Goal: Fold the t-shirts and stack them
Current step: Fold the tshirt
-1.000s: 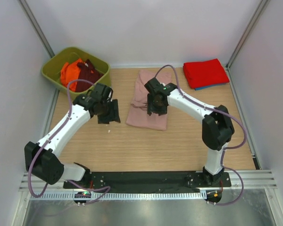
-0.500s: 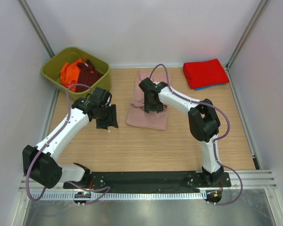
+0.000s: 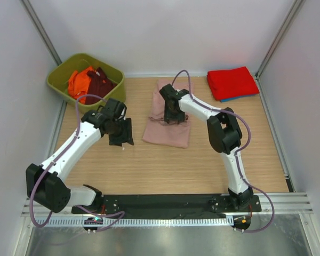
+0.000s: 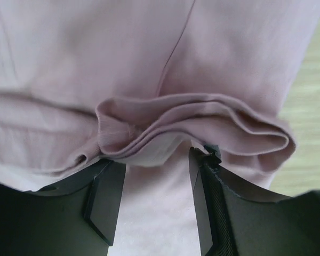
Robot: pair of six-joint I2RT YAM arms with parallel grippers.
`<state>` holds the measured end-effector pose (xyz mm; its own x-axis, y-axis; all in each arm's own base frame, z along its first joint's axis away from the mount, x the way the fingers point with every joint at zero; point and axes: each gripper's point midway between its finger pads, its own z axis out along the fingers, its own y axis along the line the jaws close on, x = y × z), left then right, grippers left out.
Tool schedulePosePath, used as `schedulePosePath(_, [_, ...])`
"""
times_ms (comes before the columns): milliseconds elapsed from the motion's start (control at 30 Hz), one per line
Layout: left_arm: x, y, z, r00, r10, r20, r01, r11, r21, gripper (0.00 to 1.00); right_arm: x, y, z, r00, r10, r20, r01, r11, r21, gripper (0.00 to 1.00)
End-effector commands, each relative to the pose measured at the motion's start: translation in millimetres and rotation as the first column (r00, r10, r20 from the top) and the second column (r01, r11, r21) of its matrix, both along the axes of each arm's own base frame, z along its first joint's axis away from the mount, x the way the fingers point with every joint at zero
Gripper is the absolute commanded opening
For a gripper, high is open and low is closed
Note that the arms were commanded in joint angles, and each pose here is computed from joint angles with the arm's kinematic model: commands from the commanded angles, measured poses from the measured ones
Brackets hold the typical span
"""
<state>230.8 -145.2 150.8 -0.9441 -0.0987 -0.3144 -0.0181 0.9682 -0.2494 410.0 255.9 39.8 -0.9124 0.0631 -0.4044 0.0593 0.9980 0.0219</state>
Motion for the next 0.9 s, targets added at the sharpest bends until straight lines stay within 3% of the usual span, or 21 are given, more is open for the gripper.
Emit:
schedulePosePath(0, [4.4, -3.5, 9.5, 0.999, -0.031, 0.016, 0.031, 0.999, -0.012, 0.55, 53.6, -12.5, 25.8, 0.99, -0.061, 0.124, 0.055, 0.997, 0.052, 0.57])
schedulePosePath(167, [8.3, -12.7, 6.6, 0.998, -0.059, -0.004, 0.058, 0.998, -0.039, 0.56, 97.6, -12.6, 47.2, 0.982, -0.041, 0.185, 0.022, 0.995, 0.102, 0.63])
schedulePosePath(333, [30.5, -31.1, 12.7, 0.996, -0.083, 0.017, 0.084, 0.994, -0.076, 0.59, 96.3, -6.9, 61.9, 0.987, 0.009, 0.158, -0.032, 0.989, 0.141, 0.7])
schedulePosePath(467, [42.5, -57.9, -9.1, 0.989, -0.124, -0.079, 0.111, 0.982, -0.153, 0.65, 46.7, -22.6, 78.5, 0.996, 0.05, 0.07, -0.06, 0.989, 0.138, 0.75])
schedulePosePath(500, [48.9, -63.0, -18.3, 0.988, -0.12, -0.094, 0.104, 0.982, -0.16, 0.66, 35.1, -20.3, 101.9, 0.993, 0.076, 0.095, -0.094, 0.977, 0.191, 0.77])
schedulePosePath(533, [51.4, -65.2, -17.1, 0.989, -0.119, -0.085, 0.103, 0.98, -0.172, 0.66, 24.8, -26.2, 83.2, 0.996, 0.08, 0.044, -0.086, 0.982, 0.171, 0.77])
schedulePosePath(667, [64.7, -72.2, -38.5, 0.986, -0.126, -0.11, 0.107, 0.981, -0.162, 0.67, -42.6, -46.2, 86.6, 0.99, 0.132, -0.04, -0.111, 0.938, 0.329, 0.85])
schedulePosePath(867, [81.9, -83.0, -48.6, 0.985, -0.154, -0.071, 0.138, 0.972, -0.192, 0.65, -103.2, -60.7, 52.4, 0.98, 0.191, -0.048, -0.154, 0.898, 0.412, 0.8])
